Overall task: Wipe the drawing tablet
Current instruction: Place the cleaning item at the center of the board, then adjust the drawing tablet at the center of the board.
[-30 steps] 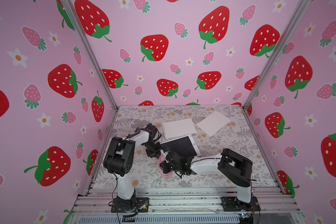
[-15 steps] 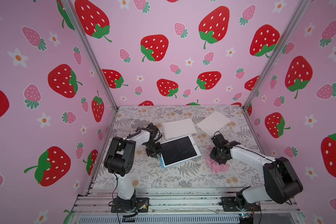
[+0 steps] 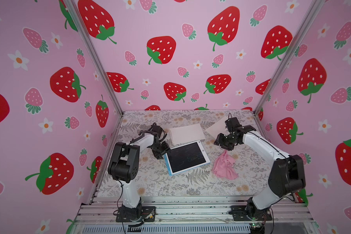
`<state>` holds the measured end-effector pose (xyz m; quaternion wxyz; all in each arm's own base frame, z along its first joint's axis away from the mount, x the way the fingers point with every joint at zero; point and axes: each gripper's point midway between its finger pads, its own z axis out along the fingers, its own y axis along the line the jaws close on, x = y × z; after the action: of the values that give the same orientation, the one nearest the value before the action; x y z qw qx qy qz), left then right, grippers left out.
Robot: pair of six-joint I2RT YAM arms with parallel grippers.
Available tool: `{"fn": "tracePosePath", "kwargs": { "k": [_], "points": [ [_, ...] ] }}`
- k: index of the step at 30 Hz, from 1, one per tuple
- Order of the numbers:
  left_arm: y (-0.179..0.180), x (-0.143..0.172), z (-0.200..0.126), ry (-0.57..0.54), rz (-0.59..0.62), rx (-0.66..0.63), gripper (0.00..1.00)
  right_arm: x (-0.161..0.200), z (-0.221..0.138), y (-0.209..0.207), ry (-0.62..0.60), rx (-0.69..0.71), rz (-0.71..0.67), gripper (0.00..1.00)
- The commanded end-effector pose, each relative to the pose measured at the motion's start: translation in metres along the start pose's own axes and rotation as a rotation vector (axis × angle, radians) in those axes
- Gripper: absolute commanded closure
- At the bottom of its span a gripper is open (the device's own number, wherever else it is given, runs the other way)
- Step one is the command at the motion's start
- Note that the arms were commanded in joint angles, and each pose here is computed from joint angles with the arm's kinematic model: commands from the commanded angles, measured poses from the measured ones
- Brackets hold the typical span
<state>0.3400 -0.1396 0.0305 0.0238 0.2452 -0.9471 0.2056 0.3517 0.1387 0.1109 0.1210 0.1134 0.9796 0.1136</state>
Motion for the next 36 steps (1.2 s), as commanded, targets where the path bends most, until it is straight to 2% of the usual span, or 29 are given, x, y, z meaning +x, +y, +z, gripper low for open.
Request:
{"fn": "tracePosePath", "kwargs": {
  "k": [1, 5, 12, 14, 16, 23, 27, 33, 36],
  "points": [
    [0.002, 0.007, -0.004, 0.026, -0.051, 0.047, 0.35, 0.006, 0.021, 0.024, 0.091, -0.058, -0.109, 0.52],
    [0.010, 0.006, -0.007, 0.008, -0.075, 0.065, 0.33, 0.008, 0.049, 0.038, 0.127, 0.016, -0.198, 0.54],
    [0.018, 0.009, 0.003, 0.030, -0.095, 0.066, 0.33, 0.004, 0.085, 0.042, 0.133, 0.086, -0.230, 0.55],
    [0.020, 0.009, 0.004, 0.031, -0.097, 0.061, 0.33, 0.001, 0.091, 0.046, 0.134, 0.084, -0.236, 0.59],
    [0.021, 0.009, 0.005, 0.033, -0.097, 0.059, 0.33, 0.000, 0.096, 0.045, 0.143, 0.099, -0.239, 0.64],
    [0.022, 0.009, 0.004, 0.030, -0.092, 0.049, 0.33, 0.010, 0.101, 0.031, 0.159, 0.171, -0.267, 0.67],
    [0.024, 0.010, 0.005, 0.030, -0.094, 0.040, 0.33, 0.020, 0.107, 0.024, 0.175, 0.196, -0.271, 0.74],
    [0.027, 0.010, 0.006, 0.031, -0.096, 0.032, 0.33, 0.027, 0.109, 0.025, 0.196, 0.186, -0.262, 0.74],
    [0.027, 0.010, 0.008, 0.033, -0.098, 0.032, 0.33, 0.031, 0.104, 0.026, 0.189, 0.170, -0.262, 0.67]
  ]
}}
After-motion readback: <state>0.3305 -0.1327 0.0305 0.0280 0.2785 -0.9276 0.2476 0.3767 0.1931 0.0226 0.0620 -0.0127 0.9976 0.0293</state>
